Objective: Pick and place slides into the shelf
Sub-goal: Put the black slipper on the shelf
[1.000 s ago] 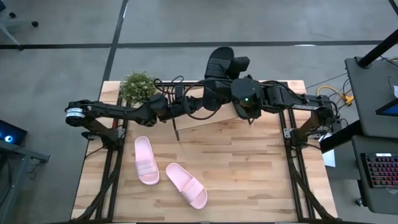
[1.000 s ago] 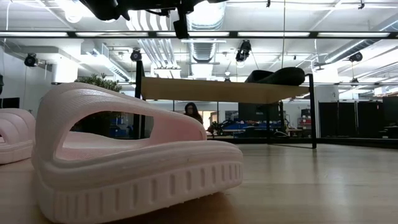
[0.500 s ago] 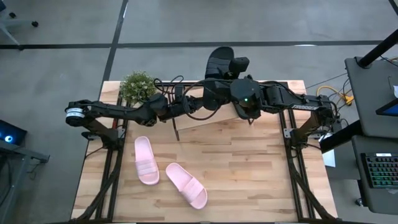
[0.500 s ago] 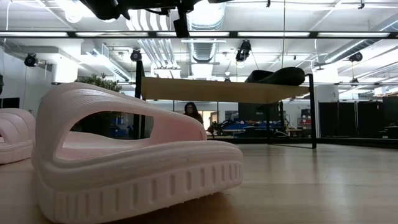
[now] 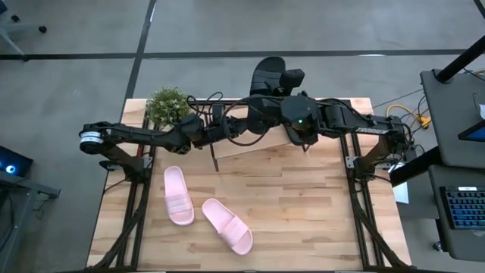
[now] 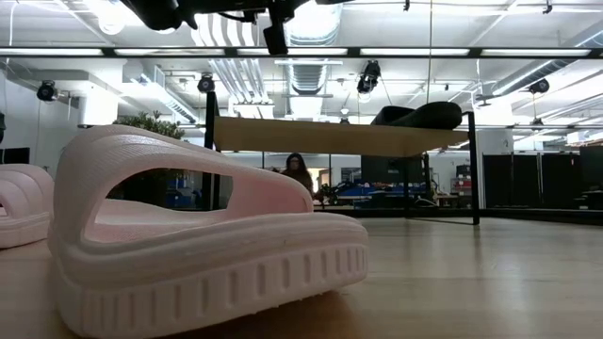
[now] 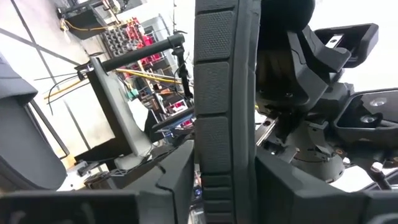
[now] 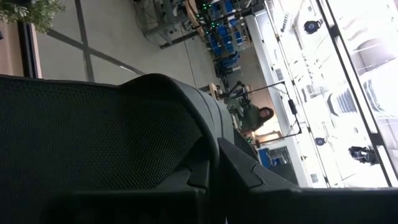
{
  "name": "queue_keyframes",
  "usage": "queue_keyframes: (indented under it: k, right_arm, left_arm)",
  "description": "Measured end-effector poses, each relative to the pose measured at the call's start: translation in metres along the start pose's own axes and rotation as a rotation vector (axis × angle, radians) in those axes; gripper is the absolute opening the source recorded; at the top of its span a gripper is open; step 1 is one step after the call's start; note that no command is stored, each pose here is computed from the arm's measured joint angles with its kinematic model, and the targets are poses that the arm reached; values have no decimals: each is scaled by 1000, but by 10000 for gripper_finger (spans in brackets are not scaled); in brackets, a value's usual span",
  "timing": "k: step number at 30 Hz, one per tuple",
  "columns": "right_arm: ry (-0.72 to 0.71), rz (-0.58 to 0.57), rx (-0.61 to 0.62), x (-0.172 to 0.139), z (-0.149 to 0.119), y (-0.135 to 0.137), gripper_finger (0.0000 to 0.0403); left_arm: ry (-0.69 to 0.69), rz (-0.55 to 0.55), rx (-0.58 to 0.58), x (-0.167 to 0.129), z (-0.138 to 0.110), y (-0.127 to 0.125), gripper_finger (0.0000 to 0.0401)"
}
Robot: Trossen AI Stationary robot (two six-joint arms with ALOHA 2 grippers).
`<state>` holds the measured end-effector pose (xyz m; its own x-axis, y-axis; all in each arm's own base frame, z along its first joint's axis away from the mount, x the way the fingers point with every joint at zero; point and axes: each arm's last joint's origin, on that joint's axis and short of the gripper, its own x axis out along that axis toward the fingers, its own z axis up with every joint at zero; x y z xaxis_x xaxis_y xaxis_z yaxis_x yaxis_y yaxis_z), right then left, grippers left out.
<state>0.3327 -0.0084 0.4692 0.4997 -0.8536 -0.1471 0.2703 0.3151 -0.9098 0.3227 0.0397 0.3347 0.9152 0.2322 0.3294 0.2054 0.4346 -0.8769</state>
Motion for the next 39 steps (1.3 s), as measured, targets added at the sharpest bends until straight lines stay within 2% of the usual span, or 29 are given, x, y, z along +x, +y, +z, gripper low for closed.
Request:
queue_keyframes:
  k: [12, 26, 34, 39]
  right_arm:
    - [0, -2, -16, -1, 0, -1, 9]
    - [-14, -12, 8, -8, -5, -16, 9]
    - [-11, -18, 12, -13, -11, -23, 9]
    - [-18, -32, 42, -19, -16, -34, 8]
  left_arm:
    - [11, 6, 10, -1, -1, 2, 132]
    - [3, 15, 17, -2, 2, 6, 133]
    - [15, 13, 73, -2, 2, 7, 133]
    - [39, 15, 157, -3, 1, 8, 133]
